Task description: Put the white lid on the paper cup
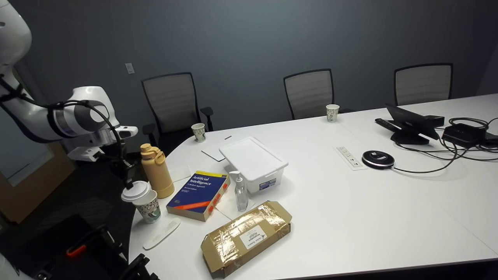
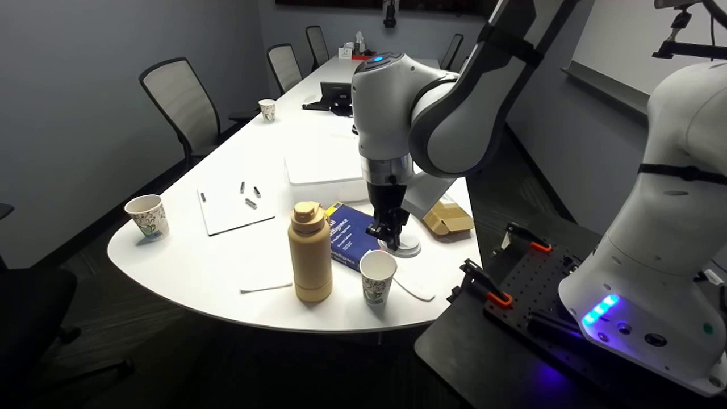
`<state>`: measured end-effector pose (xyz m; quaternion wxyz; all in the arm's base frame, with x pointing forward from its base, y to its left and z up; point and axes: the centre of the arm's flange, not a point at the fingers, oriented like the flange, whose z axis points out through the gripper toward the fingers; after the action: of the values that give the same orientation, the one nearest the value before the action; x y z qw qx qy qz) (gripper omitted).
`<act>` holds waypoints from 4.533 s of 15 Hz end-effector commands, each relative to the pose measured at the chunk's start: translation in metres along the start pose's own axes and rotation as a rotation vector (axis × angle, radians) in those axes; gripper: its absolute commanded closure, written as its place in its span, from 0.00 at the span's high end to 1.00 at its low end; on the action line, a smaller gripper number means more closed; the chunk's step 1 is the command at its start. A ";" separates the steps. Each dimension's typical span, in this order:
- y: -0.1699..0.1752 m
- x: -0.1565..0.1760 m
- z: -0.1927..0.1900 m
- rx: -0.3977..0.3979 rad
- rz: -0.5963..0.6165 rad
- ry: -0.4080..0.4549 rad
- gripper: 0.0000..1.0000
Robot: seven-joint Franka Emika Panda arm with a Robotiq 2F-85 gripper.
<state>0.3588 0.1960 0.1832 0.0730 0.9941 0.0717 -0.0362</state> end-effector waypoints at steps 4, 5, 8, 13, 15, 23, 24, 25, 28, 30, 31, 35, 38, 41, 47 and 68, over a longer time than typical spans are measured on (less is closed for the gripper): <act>-0.027 -0.016 -0.003 0.035 -0.047 -0.011 0.01; -0.029 -0.016 -0.002 0.034 -0.054 -0.009 0.01; -0.031 -0.013 0.003 0.027 -0.071 0.007 0.01; -0.033 -0.003 0.014 0.018 -0.119 0.043 0.01; -0.036 0.001 0.018 0.022 -0.129 0.047 0.01; -0.040 0.022 0.035 0.017 -0.167 0.058 0.01; -0.040 0.025 0.037 0.016 -0.169 0.058 0.01; -0.041 0.028 0.037 0.015 -0.173 0.058 0.01; -0.042 0.033 0.042 0.010 -0.175 0.051 0.01; -0.041 0.035 0.044 0.003 -0.170 0.049 0.01; -0.040 0.036 0.045 0.000 -0.168 0.048 0.01; -0.037 0.038 0.047 -0.009 -0.162 0.048 0.01; -0.036 0.039 0.048 -0.013 -0.162 0.044 0.01; -0.036 0.038 0.049 -0.015 -0.164 0.040 0.01; -0.034 0.038 0.049 -0.021 -0.157 0.034 0.01; -0.036 0.030 0.045 -0.011 -0.139 -0.006 0.01</act>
<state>0.3841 0.2268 0.1258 0.0741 0.9869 0.1393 -0.0326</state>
